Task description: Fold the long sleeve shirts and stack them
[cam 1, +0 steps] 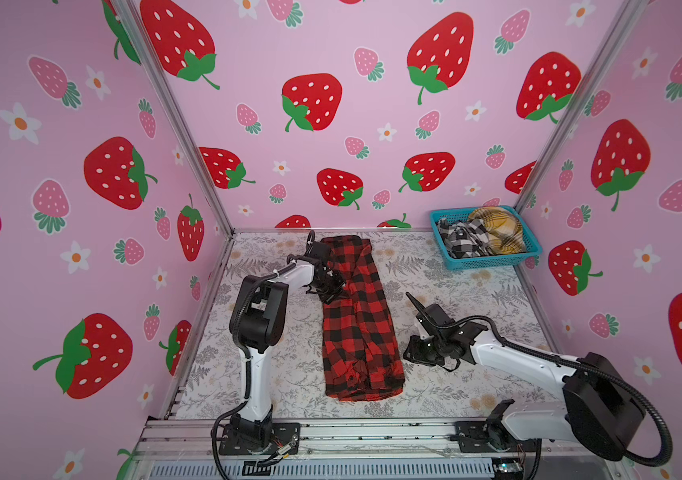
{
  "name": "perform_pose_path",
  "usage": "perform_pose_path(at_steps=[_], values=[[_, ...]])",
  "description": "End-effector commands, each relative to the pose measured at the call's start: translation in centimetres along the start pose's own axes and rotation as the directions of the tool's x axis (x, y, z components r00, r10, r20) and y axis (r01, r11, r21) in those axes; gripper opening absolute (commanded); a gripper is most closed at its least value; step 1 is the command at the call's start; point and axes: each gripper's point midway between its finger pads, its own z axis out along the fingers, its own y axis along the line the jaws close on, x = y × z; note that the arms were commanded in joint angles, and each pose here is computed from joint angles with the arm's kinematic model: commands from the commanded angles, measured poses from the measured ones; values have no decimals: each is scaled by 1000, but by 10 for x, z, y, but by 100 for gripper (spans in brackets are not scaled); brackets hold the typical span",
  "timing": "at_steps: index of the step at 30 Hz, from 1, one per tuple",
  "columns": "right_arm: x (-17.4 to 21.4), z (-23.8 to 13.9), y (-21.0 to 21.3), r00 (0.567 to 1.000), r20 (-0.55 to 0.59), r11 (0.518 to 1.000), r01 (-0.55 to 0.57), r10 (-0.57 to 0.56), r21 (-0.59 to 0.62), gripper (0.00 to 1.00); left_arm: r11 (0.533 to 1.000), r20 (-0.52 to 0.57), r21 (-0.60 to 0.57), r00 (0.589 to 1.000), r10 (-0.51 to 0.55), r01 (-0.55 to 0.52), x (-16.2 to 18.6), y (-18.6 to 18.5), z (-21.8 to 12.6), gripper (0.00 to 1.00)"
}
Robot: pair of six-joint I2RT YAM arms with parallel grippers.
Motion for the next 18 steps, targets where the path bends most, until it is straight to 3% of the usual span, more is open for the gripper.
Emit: perform_pose_path(at_steps=[1,3,6,10,12,14,18], values=[[-8,-1,10,1000,12,1000,-4,4,-17,30,999,-61,14,997,-38,39,9,4,25,0],[-9,-2,11,1000,11,1000,1,-1,-10,30,998,-71,17,996,-54,55,13,8,27,0],[-10,-6,10,1000,17,1000,8,-8,2,30,1000,-16,3,1000,-20,20,14,5,0,5],[-12,-10,5,999,20,999,26,-27,39,36,999,104,1,994,45,-46,18,-9,-71,32],[-13,-11,4,999,20,998,32,-33,45,41,996,149,-14,985,86,-85,29,-10,-105,39],[-12,-12,5,999,16,999,42,-42,34,47,994,162,-34,981,111,-107,47,0,-128,43],[-4,-7,6,996,-32,997,80,-80,16,61,998,97,-36,993,62,-58,95,51,-137,51]])
